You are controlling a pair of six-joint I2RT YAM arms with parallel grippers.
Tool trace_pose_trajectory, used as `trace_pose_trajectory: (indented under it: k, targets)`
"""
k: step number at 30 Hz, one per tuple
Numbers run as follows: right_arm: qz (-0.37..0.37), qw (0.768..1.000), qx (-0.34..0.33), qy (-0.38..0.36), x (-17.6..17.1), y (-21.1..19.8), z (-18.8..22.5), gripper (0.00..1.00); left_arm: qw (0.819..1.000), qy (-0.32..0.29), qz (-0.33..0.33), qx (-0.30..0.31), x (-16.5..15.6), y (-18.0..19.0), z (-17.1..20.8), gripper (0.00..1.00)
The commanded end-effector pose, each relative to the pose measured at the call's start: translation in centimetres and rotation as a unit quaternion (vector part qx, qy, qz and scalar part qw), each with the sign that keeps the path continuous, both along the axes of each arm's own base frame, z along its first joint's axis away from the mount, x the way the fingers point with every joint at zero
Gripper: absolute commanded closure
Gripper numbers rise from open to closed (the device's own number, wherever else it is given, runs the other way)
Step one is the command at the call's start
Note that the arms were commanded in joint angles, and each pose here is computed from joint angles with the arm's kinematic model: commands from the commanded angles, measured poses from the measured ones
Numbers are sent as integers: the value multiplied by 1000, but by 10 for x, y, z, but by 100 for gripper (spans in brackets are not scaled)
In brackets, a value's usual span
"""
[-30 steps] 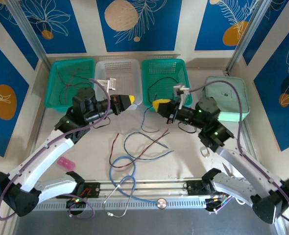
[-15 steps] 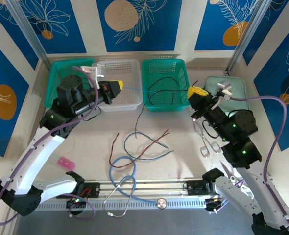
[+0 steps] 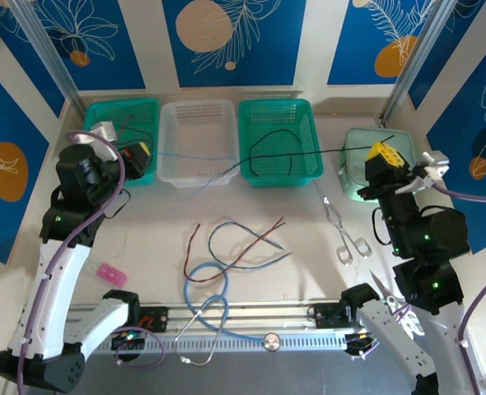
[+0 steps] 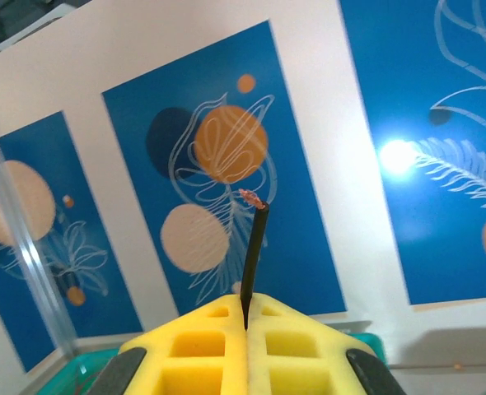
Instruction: Untangle the cables
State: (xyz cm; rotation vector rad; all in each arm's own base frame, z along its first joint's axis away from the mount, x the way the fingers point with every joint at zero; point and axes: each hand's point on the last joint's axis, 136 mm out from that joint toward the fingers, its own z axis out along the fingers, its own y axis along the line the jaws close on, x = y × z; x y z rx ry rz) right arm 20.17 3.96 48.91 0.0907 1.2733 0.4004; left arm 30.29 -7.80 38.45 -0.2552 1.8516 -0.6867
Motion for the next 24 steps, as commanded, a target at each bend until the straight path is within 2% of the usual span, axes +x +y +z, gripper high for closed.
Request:
trace_pose_trajectory:
  k: [1,8,13,24]
  targets:
    - [-68,997,5,-21,-14,-28,13,100,999,19,40,-10,-4,21,-11,100]
    - [-135,990,8,-37,-32,-54,18,100,995,28,85,-33,-10,48,-23,100]
    - [-148,988,-9,-40,-37,-58,17,100,992,30,101,-63,-10,58,-31,100]
    - [-211,975,-19,-62,-61,-82,23,100,991,28,105,-81,-11,66,-34,100]
